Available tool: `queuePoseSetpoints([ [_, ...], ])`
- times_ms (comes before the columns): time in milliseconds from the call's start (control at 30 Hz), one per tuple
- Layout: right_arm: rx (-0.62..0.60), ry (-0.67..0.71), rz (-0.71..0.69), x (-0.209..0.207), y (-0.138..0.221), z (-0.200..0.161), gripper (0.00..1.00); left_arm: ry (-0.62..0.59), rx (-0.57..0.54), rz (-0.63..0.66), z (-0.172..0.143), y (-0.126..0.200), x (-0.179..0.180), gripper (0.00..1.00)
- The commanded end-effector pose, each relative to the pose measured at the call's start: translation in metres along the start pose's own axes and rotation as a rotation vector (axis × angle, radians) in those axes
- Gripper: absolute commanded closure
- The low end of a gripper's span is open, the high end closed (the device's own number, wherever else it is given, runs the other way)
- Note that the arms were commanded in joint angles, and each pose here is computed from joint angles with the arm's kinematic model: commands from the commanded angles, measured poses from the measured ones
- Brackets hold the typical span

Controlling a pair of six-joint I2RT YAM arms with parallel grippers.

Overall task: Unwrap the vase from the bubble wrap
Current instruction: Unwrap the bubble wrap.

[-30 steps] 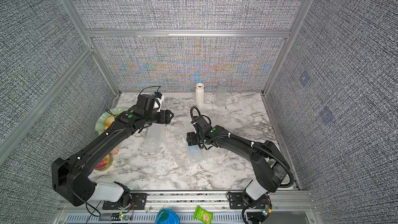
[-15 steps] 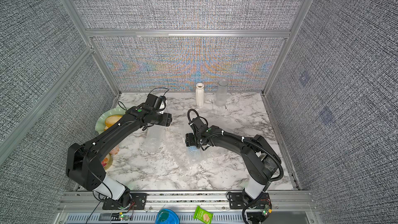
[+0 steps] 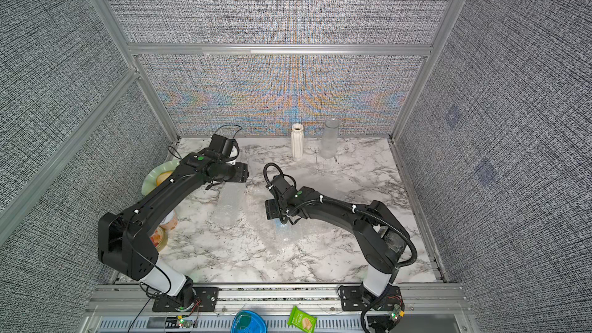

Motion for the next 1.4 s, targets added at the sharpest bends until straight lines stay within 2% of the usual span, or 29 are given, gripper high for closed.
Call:
queuePoseSetpoints([
  [0, 0.018, 0.017, -0.028, 0.004, -0.005, -0.006, 0.31, 0.082, -0.087, -0.06, 0.016, 0.014, 0.007, 0.29],
  [200, 0.011, 0.035, -0.039, 0.028, -0.012, -0.006, 0.32, 0.187, -0.202, -0.033, 0.026, 0.039, 0.038, 0.29],
  [367, 0.033, 0.083, 0.04, 0.062, -0.015, -0.009, 0.33, 0.219, -0.339, -0.026, 0.029, 0.06, 0.054, 0.29],
  [500, -0.026, 0.159, 0.189, 0.088, 0.015, 0.005, 0.33, 0.222, -0.375, -0.062, 0.028, 0.069, 0.055, 0.29],
  [567, -0.095, 0.203, 0.286, 0.098, 0.04, 0.016, 0.33, 0.215, -0.367, -0.078, 0.024, 0.066, 0.053, 0.29],
  [667, -0.235, 0.215, 0.346, 0.094, 0.073, 0.032, 0.33, 0.191, -0.345, -0.119, 0.017, 0.059, 0.046, 0.29],
  [767, -0.358, 0.133, 0.256, 0.063, 0.082, 0.047, 0.33, 0.159, -0.308, -0.177, 0.01, 0.049, 0.037, 0.29],
  [867, -0.366, -0.008, 0.092, 0.023, 0.072, 0.055, 0.33, 0.113, -0.265, -0.242, 0.003, 0.039, 0.027, 0.29],
  [1000, -0.257, -0.097, -0.034, -0.001, 0.045, 0.047, 0.36, 0.089, -0.195, -0.34, -0.008, 0.026, 0.012, 0.3],
  [1133, -0.158, -0.115, -0.067, 0.001, 0.023, 0.037, 0.37, 0.097, -0.111, -0.381, -0.021, 0.011, 0.007, 0.31],
  [1367, -0.054, -0.143, -0.136, 0.002, 0.0, 0.035, 0.38, 0.082, -0.078, -0.407, -0.028, 0.011, 0.003, 0.32],
])
Point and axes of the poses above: each gripper's point midway between its finger pads, its own y axis back along the fingers, its own x axis along the line the jaws close on, z = x × y, the point moved 1 cm from there along y, back along the fingers, and after that the axes turned 9 degrees about -y, right-handed, at the moved point
